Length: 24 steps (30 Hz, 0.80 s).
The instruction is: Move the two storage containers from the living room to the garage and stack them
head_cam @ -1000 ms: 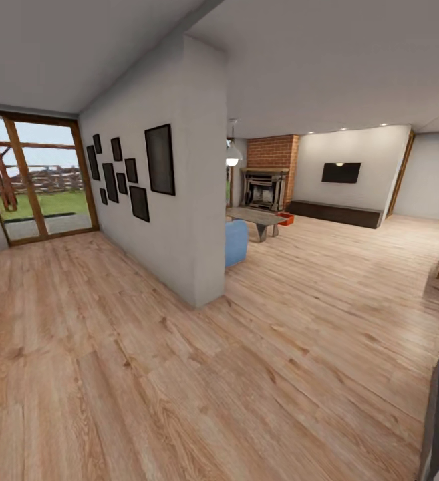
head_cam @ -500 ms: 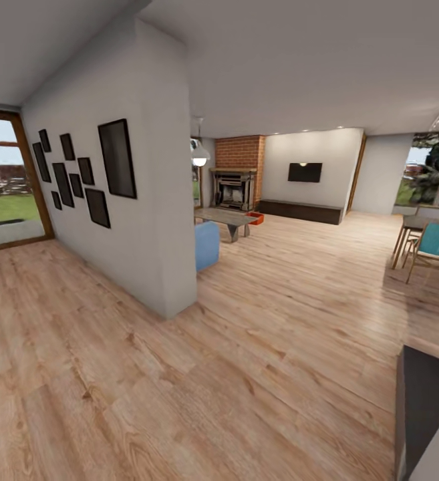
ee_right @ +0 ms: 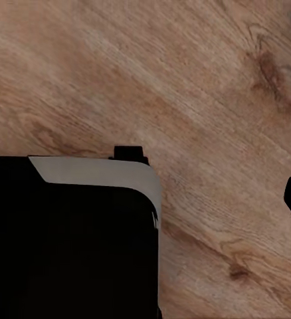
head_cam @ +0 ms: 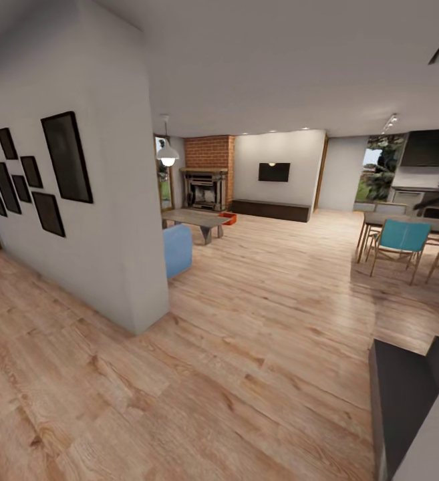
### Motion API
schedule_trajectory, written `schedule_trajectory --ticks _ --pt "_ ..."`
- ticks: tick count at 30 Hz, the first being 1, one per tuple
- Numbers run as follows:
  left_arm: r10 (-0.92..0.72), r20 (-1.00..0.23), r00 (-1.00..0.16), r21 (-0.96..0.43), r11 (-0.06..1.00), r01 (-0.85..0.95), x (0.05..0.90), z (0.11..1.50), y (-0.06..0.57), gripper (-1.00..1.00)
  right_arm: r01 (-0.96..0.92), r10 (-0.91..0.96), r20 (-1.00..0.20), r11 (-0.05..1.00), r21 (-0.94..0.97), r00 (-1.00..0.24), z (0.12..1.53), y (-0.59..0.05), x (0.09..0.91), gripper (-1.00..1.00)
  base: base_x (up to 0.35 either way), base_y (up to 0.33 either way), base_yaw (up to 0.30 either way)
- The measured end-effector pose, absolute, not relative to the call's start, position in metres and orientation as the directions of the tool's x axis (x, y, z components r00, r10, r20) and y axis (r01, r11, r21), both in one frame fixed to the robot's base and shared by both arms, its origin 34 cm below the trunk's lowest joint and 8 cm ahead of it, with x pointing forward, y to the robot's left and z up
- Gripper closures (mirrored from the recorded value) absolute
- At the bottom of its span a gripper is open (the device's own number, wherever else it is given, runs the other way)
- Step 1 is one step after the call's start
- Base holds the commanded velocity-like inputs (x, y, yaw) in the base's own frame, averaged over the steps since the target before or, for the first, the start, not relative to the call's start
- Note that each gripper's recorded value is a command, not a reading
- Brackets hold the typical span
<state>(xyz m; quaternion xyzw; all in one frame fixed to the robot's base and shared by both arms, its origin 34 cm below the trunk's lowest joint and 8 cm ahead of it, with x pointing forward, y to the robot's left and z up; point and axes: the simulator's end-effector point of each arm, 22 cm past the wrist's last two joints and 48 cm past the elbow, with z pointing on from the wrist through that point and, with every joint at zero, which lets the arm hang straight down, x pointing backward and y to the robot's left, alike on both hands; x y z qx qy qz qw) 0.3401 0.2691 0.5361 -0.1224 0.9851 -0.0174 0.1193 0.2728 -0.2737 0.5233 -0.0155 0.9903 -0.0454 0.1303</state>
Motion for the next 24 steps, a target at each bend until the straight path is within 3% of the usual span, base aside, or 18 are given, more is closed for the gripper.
schedule_trajectory --ticks 11,24 --pt "-0.245 -0.23 -0.942 -0.066 0.969 -0.236 0.3401 0.536 0.2662 -1.0 -0.158 -0.182 -0.257 0.981 -0.114 -0.949 0.5238 -0.269 0.2759 -1.0 0.324 0.0 -0.008" --pt "-0.245 -0.229 -0.942 -0.066 0.969 -0.237 0.3394 0.5359 0.2667 -1.0 -0.161 -0.186 -0.259 0.98 -0.113 -0.948 0.5239 -0.2679 0.2764 -1.0 0.324 0.0 0.0"
